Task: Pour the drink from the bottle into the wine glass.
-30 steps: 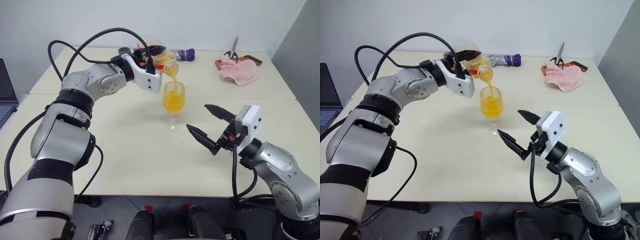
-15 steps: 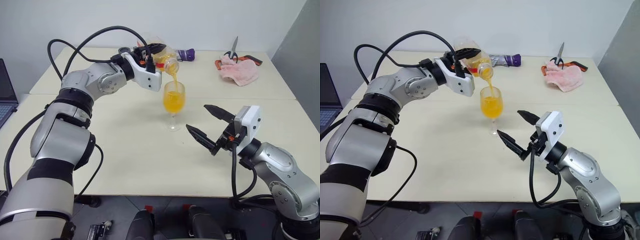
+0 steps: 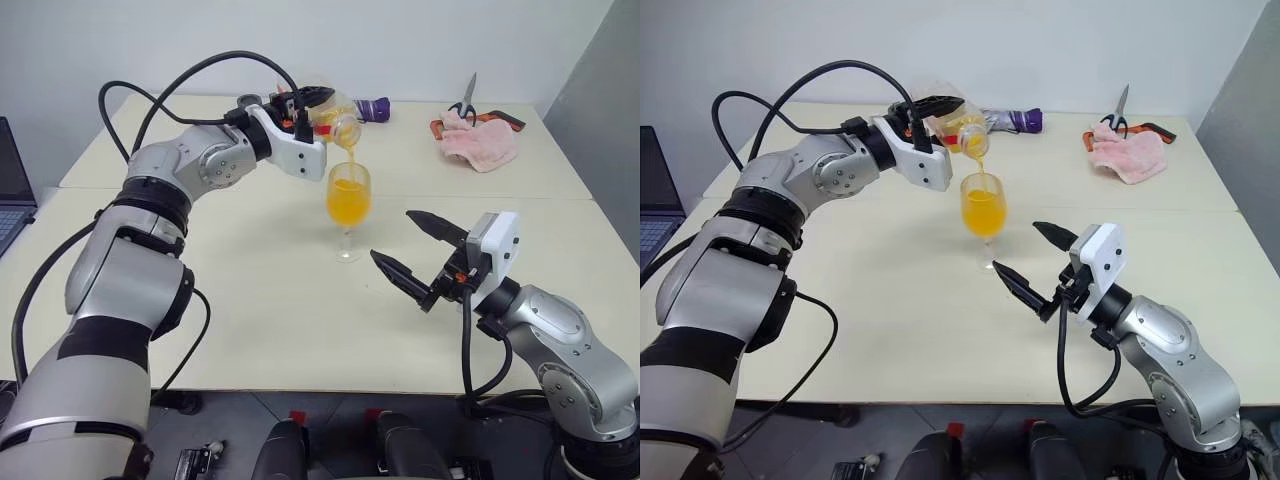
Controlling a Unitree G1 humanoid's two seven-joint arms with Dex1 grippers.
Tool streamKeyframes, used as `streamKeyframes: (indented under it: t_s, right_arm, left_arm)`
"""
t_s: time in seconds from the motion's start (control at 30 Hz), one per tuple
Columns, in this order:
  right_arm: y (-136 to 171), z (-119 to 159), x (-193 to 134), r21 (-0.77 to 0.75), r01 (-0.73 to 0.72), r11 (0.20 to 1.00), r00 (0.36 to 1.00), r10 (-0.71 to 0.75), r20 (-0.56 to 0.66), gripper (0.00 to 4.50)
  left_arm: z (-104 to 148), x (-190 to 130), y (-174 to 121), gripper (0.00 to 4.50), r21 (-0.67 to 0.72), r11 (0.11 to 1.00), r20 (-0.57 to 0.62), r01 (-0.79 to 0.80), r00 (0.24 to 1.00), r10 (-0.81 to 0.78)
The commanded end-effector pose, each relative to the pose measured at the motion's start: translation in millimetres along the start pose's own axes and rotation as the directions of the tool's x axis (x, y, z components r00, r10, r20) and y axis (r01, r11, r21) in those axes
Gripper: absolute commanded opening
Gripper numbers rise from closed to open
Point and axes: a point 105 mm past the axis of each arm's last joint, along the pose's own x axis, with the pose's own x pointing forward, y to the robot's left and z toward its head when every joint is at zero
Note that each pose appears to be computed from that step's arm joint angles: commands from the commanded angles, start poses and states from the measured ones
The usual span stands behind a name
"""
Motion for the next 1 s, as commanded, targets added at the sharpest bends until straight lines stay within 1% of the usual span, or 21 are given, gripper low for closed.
streamKeyframes:
  t_s: [0.03, 0.07, 0.13, 0.17, 0.23, 0.3, 0.4, 0.47, 0.53, 0.63, 0.77, 0.87, 1.0]
  right_arm:
    - [6.4, 13.6, 0.3, -0.035, -0.017, 0.999, 0.999, 0.019, 0.046, 4.50]
    - [6.5, 13.5, 0.4, -0.035, -0.018, 0.999, 0.999, 0.020, 0.046, 4.50]
    - [6.8, 13.6, 0.7, -0.035, -0.021, 0.999, 0.999, 0.023, 0.046, 4.50]
    - [6.8, 13.6, 0.8, -0.035, -0.022, 0.999, 0.999, 0.024, 0.046, 4.50]
    - [6.9, 13.6, 1.0, -0.036, -0.024, 0.999, 0.999, 0.026, 0.046, 4.50]
    - [6.9, 13.7, 1.2, -0.036, -0.026, 0.999, 0.999, 0.027, 0.046, 4.50]
    - [7.4, 14.4, 1.7, -0.040, -0.031, 0.999, 0.998, 0.033, 0.047, 4.50]
    - [7.6, 14.8, 2.2, -0.042, -0.034, 0.999, 0.998, 0.036, 0.047, 4.50]
    - [9.3, 15.4, 2.6, -0.042, -0.050, 0.998, 0.998, 0.052, 0.044, 4.50]
    - [18.6, 13.5, 3.5, -0.036, -0.139, 0.990, 0.990, 0.140, 0.007, 4.50]
    - [21.4, 12.4, 6.7, -0.032, -0.213, 0.977, 0.977, 0.212, -0.028, 4.50]
    - [22.0, 14.9, 12.9, -0.016, -0.260, 0.966, 0.965, 0.259, -0.032, 4.50]
    - [25.2, 10.1, 19.5, -0.017, -0.332, 0.943, 0.940, 0.329, -0.088, 4.50]
  left_arm:
    - [-1.6, -0.4, 22.6, 1.80, -0.099, 0.991, -0.008, -0.094, 0.996, 0.094]
    - [-1.0, -0.3, 21.8, 1.80, -0.108, 0.990, -0.005, -0.090, 0.996, 0.090]
    - [-0.4, -0.2, 19.8, 1.80, -0.169, 0.981, -0.004, -0.094, 0.996, 0.095]
    - [-1.7, -0.1, 18.7, 1.80, -0.228, 0.968, -0.013, -0.102, 0.995, 0.102]
    - [-1.6, -0.6, 16.9, 1.80, -0.282, 0.954, -0.011, -0.099, 0.995, 0.100]
    - [-2.9, -0.7, 17.4, 1.80, -0.363, 0.925, -0.016, -0.111, 0.993, 0.113]
    - [-5.4, -0.4, 18.3, 1.80, -0.531, 0.838, -0.022, -0.125, 0.991, 0.134]
    - [-8.3, -2.0, 18.5, 1.80, -0.600, 0.790, -0.029, -0.127, 0.990, 0.137]
    - [-18.4, -8.2, 18.4, 1.79, -0.679, 0.719, -0.067, -0.149, 0.988, 0.141]
    - [-47.0, -34.3, 2.3, 1.79, -0.781, 0.595, -0.179, -0.191, 0.981, 0.080]
    - [-75.0, -75.4, -26.0, 1.79, -0.844, 0.461, -0.321, -0.274, 0.947, -0.024]
    - [-84.2, -104.2, -39.0, 1.79, -0.860, 0.383, -0.391, -0.338, 0.918, -0.068]
    - [-90.1, -138.0, -52.5, 1.78, -0.858, 0.288, -0.469, -0.425, 0.878, -0.102]
